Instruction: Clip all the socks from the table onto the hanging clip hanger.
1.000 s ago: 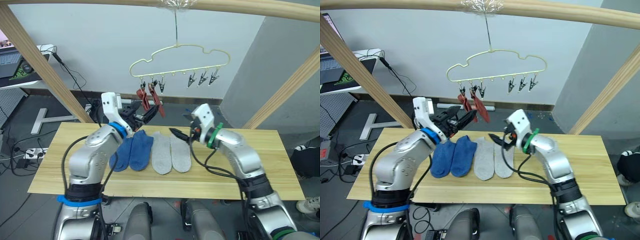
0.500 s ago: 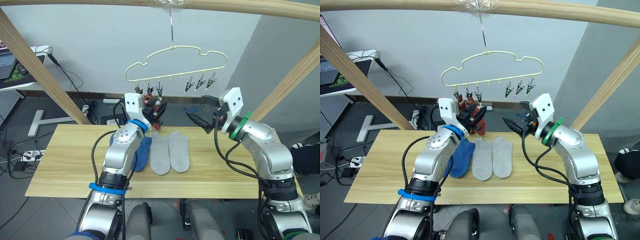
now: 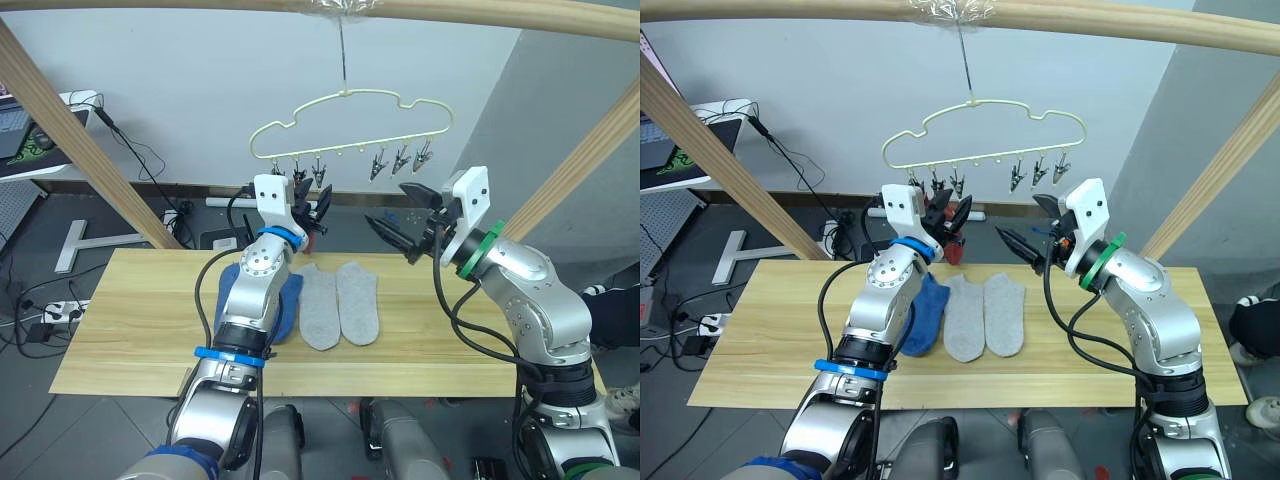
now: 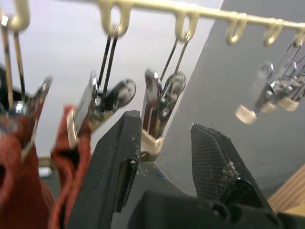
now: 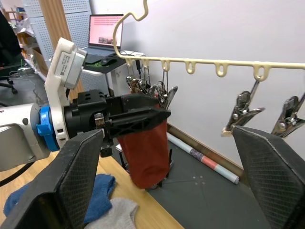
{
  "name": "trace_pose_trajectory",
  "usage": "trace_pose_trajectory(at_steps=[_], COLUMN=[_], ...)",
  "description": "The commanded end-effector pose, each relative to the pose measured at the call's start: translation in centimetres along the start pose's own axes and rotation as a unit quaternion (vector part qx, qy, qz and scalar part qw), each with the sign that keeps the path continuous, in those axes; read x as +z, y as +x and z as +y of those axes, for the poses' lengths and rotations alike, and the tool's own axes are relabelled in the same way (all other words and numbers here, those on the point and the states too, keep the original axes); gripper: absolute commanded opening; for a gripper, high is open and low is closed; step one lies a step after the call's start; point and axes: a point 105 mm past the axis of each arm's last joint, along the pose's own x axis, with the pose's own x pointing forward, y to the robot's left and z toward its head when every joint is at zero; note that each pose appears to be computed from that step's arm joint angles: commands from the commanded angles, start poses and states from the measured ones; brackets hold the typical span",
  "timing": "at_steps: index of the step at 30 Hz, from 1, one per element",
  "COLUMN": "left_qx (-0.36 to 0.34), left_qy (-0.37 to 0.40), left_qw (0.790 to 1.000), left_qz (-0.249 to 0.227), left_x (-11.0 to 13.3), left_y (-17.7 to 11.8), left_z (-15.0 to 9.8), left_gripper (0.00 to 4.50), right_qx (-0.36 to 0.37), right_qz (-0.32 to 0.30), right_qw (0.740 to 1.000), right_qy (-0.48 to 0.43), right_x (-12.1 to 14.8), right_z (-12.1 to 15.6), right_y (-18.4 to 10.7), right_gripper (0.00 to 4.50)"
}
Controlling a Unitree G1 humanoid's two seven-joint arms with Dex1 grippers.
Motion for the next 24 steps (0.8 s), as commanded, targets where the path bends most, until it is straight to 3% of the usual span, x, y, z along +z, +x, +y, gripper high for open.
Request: trace_pose_trajectory(at_steps=[1, 24], left_qx=[-0.008, 0.006], left_qy=[0.010, 0.027], left_qw=[0.999, 0.998], left_qz=[-0.030, -0.049], left_x=[1.4, 2.4], left_y=[0.5, 1.2], left_z=[-0.6, 0.2], left_gripper=[1.96, 1.96], right_qx=[0.007, 0.007], right_qz=[-0.033, -0.038], right_qw=[0.999, 0.999], right_qy=[-0.019, -0.017], right_x=[2.0, 2.5], right_z=[0.2, 0.0], right_y=[-0.3, -0.1], right_gripper=[4.50, 4.50])
